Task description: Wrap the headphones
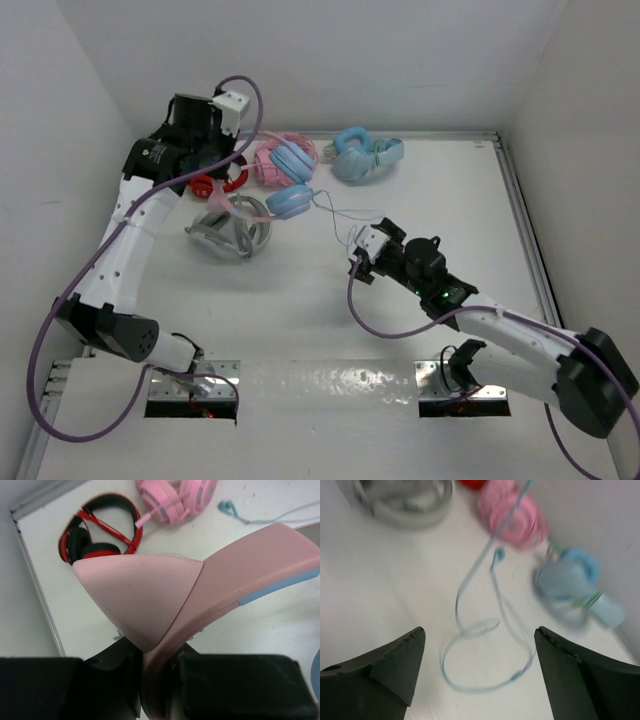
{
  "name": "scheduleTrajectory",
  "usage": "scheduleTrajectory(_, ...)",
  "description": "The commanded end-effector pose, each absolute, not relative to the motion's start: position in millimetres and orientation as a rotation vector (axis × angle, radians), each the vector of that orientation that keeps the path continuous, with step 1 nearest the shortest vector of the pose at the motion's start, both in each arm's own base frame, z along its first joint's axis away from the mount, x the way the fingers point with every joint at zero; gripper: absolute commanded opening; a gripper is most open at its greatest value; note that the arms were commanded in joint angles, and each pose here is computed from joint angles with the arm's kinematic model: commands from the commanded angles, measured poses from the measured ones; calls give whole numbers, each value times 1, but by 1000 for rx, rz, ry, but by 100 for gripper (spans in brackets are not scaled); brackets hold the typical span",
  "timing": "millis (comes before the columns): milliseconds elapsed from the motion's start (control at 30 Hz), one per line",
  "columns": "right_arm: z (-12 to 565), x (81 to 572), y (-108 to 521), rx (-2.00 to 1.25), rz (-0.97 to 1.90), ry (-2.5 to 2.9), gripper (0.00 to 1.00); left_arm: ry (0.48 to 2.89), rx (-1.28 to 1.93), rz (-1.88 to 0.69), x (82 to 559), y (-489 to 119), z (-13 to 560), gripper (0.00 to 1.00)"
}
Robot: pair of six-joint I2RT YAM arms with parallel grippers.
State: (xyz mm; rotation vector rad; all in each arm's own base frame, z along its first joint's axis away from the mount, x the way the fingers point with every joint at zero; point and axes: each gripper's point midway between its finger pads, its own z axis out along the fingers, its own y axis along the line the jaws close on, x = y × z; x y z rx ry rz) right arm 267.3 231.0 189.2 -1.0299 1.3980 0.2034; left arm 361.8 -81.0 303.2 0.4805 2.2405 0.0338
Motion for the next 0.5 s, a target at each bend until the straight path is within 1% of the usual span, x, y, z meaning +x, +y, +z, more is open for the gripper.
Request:
scheduleTrajectory(0,170,281,227,-1037,233,1348,91,2056,423,-69,345,-89,376,0)
scheduleTrajectory(33,156,281,224,-1035,233,1359,93,2045,435,-93,342,-93,380,0)
scheduleTrajectory(67,164,283,230,-1020,241,1297,95,2028,444,-115,337,-95,386,0)
scheduleTrajectory(100,148,286,234,-1029,257,1324,97,2015,452,-133,334,-97,389,0)
scheduleTrajectory(167,157,296,240,-975,260,1286,99,1997,469,-149,329,-99,396,0)
scheduleTrajectory(200,148,303,241,-944,259,1314,99,1995,480,-161,327,-101,396,0)
scheduleTrajectory(233,163,310,241,-888,241,1258,99,1996,482,-167,324,-101,398,0)
scheduleTrajectory(467,162,352,254,-746,209,1235,99,1970,504,-198,318,-105,409,0)
